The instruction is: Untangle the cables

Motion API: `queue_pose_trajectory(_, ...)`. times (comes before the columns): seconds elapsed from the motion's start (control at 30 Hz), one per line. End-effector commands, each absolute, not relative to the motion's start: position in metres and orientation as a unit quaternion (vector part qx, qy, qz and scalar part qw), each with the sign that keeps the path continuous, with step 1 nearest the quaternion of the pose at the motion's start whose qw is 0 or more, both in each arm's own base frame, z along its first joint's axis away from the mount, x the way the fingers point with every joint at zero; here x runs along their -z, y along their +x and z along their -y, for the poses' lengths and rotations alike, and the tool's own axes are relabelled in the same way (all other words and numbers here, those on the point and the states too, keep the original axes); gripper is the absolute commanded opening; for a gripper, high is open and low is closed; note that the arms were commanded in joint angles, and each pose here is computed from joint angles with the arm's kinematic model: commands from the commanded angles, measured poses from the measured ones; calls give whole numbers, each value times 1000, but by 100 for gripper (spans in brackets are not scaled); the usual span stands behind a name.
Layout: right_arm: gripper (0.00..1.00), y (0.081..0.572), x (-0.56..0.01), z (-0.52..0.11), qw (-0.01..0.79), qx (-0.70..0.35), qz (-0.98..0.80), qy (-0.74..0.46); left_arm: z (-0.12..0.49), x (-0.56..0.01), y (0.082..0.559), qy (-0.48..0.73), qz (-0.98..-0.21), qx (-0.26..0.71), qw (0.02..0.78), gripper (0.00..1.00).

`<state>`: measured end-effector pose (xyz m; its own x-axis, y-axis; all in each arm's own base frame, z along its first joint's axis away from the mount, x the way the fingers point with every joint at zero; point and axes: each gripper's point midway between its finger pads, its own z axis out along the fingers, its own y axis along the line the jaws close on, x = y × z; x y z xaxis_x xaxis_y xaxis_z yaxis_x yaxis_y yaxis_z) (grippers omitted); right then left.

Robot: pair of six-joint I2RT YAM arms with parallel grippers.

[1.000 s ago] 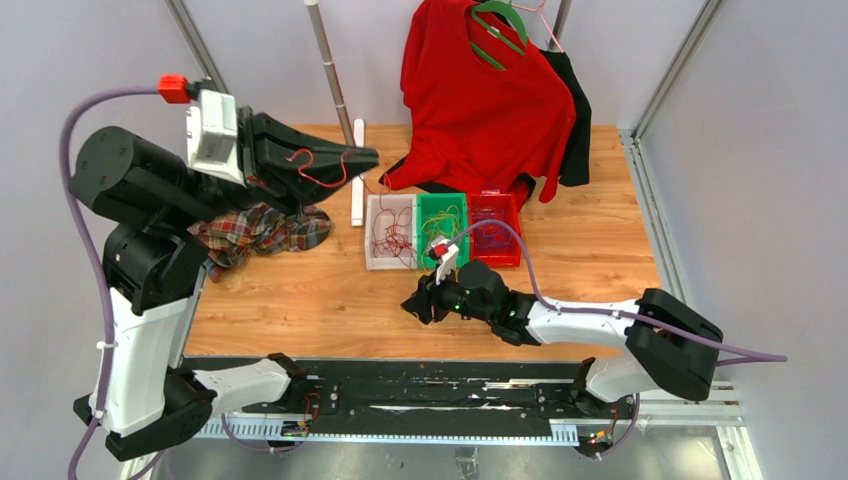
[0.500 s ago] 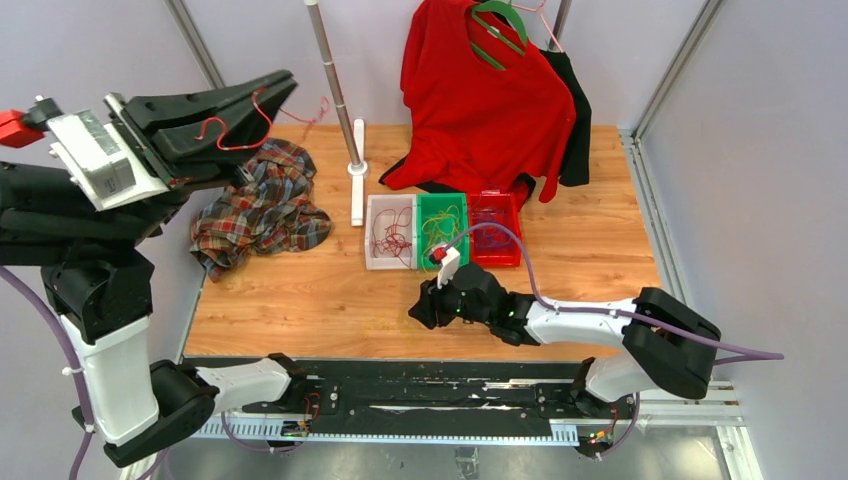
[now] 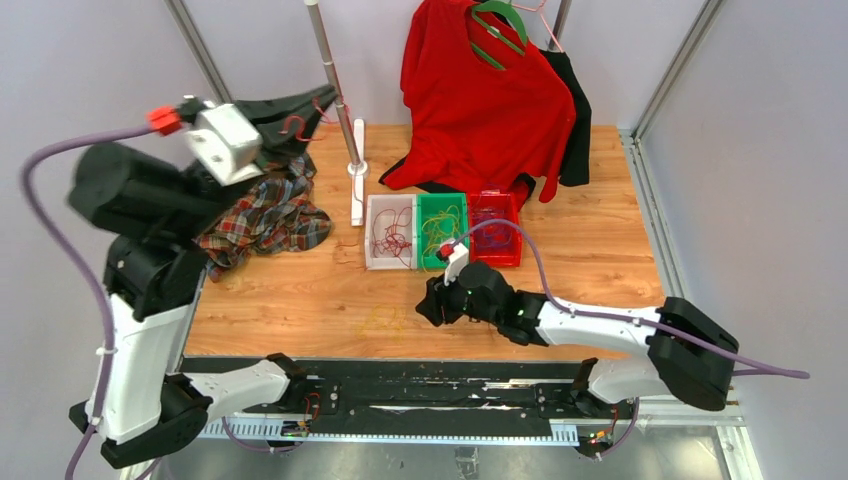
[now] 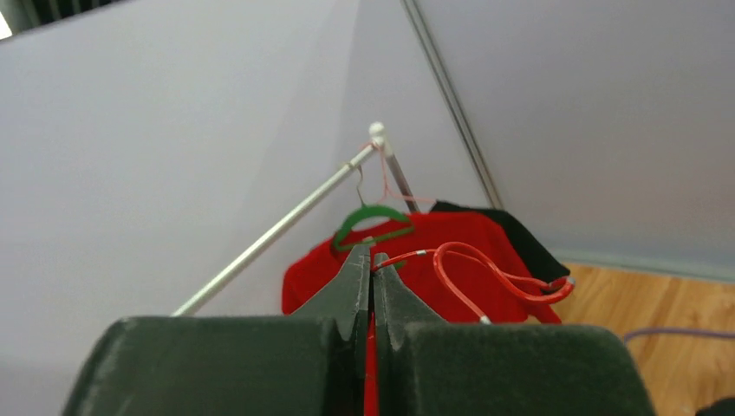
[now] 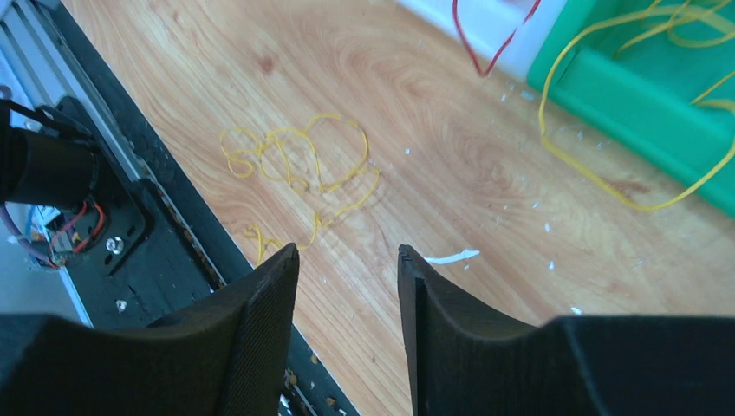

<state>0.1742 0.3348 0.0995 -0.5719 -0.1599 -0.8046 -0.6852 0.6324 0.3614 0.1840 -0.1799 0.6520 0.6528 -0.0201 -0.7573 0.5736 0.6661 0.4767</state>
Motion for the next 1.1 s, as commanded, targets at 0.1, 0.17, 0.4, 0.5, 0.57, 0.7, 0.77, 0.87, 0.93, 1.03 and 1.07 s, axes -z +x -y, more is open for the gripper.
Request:
queue_pose_trajectory(0.1,49,210,-167,-322,479,-328,-782,-227,211,-550,237,417,-459,157,769,1)
queue_pose_trajectory(0.17,48,219,-175,-317,496,-320,-779,-208,222,-526,250,428,-472,160,754,1)
queue_pose_trajectory(0.4,45,252,-187,-285,535,-268,-789,-143,245,-481,307,432,-515,139,728,1)
queue_pose_trajectory(0.5,44,258,-188,-274,542,-257,-788,-138,247,-467,333,432,-527,125,721,1)
queue_pose_trajectory(0.57,44,259,-190,-268,547,-252,-786,-138,246,-455,352,434,-536,110,716,0)
queue_pose_trajectory(0.7,43,257,-193,-265,550,-253,-783,-147,245,-432,380,432,-561,110,698,1)
queue_pose_trajectory(0.77,43,256,-190,-263,546,-249,-786,-150,248,-425,387,433,-566,112,692,1)
queue_pose_trajectory(0.87,42,254,-184,-260,540,-243,-792,-152,256,-417,394,436,-568,126,686,1)
queue_pose_trajectory(0.93,42,254,-182,-259,539,-243,-792,-150,261,-407,399,437,-573,132,680,1)
queue_pose_trajectory(1.03,41,254,-185,-257,542,-242,-790,-152,263,-380,410,440,-595,129,660,1)
queue_pose_trajectory(1.07,41,254,-186,-256,543,-242,-789,-152,263,-365,414,446,-603,125,650,1)
